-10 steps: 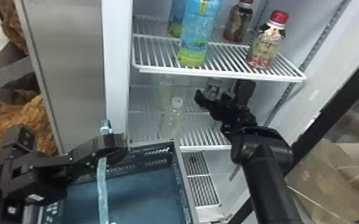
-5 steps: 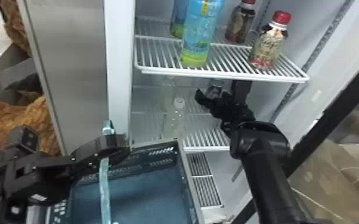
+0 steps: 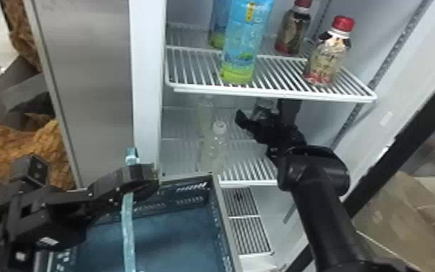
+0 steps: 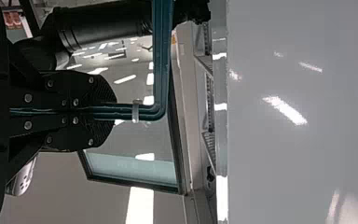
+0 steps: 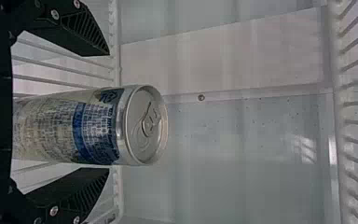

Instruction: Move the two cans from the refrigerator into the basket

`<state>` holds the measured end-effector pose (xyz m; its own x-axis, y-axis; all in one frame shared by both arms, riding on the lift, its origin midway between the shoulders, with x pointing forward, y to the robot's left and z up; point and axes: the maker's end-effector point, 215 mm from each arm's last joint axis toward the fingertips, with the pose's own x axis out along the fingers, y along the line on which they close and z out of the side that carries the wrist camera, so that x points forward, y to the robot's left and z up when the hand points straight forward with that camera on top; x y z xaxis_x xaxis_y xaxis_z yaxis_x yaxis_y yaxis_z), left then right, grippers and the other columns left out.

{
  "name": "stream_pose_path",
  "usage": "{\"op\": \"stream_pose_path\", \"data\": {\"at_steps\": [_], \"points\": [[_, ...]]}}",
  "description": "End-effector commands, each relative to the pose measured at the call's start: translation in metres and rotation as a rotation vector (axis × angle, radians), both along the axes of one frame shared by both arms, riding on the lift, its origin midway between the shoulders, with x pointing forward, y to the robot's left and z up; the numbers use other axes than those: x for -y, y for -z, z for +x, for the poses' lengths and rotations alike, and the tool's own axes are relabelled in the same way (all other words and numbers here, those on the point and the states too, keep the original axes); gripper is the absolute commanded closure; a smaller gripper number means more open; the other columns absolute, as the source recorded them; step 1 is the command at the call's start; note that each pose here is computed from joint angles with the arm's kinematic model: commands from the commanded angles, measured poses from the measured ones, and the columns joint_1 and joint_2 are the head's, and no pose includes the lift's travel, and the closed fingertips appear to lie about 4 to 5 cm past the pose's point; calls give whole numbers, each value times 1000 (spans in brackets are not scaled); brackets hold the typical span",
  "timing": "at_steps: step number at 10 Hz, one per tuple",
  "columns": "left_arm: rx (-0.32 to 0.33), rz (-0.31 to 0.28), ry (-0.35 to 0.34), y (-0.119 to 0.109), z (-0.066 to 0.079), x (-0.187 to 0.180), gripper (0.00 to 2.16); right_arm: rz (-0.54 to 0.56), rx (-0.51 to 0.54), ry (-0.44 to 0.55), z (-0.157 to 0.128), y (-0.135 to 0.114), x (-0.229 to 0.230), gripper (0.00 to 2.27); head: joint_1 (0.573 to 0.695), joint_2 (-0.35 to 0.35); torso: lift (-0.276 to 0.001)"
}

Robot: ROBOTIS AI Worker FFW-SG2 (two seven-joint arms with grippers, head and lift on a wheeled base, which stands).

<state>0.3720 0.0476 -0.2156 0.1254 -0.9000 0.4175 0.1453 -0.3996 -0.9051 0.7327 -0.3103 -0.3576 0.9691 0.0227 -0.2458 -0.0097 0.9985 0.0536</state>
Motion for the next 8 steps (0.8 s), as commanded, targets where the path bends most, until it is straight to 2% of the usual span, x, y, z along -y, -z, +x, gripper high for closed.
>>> {"op": "stream_pose_path", "data": {"at_steps": [1,3,4,5,8], "points": [[-2,0,1,1,0,0,1199,0,-5,2,1,1,1,249,642,-256,-218],[-4,-3,1,1,-1,0,1199,4,-19,3,3,5,3,636,643,-256,-218],[-4,-2,1,1,-1,0,1199,4,-31,4,3,8,4,980,644,-256,-218],[-4,-5,1,0,-1,0,1199,2,-31,6,2,8,5,1230,645,-258,-218],[-6,-7,1,0,-1,-1,1199,-12,-18,11,-3,4,8,1250,647,-260,-218]]}}
